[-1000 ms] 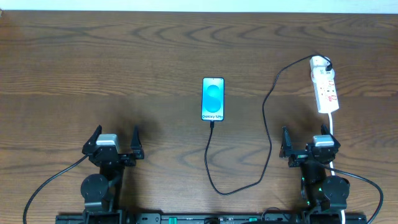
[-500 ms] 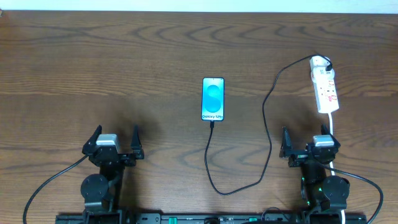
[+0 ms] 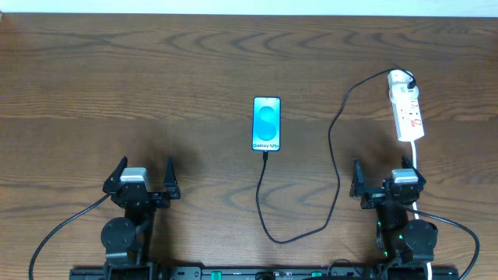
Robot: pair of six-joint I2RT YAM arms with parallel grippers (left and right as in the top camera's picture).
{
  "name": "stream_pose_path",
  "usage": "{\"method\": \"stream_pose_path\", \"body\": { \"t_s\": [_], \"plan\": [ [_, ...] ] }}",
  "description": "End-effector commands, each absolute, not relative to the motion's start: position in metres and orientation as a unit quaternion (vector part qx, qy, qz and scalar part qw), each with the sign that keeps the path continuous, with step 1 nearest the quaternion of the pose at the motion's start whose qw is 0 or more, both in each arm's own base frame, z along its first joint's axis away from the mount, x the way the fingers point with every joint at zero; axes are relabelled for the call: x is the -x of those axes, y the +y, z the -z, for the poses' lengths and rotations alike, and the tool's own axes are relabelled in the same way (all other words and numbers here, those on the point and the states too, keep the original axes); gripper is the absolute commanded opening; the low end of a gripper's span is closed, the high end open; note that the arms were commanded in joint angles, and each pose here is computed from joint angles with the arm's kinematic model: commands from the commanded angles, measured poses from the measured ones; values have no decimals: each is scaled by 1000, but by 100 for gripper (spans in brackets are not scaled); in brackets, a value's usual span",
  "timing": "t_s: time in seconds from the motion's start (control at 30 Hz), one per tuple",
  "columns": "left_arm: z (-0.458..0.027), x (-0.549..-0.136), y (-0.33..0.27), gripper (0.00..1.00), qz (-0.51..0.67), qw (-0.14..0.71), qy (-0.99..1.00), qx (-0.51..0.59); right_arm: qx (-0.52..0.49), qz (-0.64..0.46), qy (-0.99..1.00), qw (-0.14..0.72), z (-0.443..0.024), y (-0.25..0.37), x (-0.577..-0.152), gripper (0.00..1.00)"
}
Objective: Plug charger to phone and switch on socket
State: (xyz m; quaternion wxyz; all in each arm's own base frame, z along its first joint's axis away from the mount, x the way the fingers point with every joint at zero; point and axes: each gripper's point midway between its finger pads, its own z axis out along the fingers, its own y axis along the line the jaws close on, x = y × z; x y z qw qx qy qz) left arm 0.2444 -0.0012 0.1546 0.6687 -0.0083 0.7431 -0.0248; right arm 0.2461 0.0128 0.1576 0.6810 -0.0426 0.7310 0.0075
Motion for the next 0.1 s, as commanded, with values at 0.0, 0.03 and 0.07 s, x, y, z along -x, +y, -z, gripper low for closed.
{"method": "stream_pose_path", "body": {
  "t_s": [0.0, 0.03, 0.07],
  "plan": [
    [-138, -244, -1, 98, 24, 653, 757, 12, 36, -10, 731, 681, -157, 11, -246, 99],
    [-138, -244, -1, 98, 24, 653, 757, 12, 36, -10, 731, 681, -157, 11, -246, 99],
    [-138, -244, -1, 98, 24, 653, 757, 12, 36, -10, 731, 681, -157, 11, -246, 99]
  ]
}}
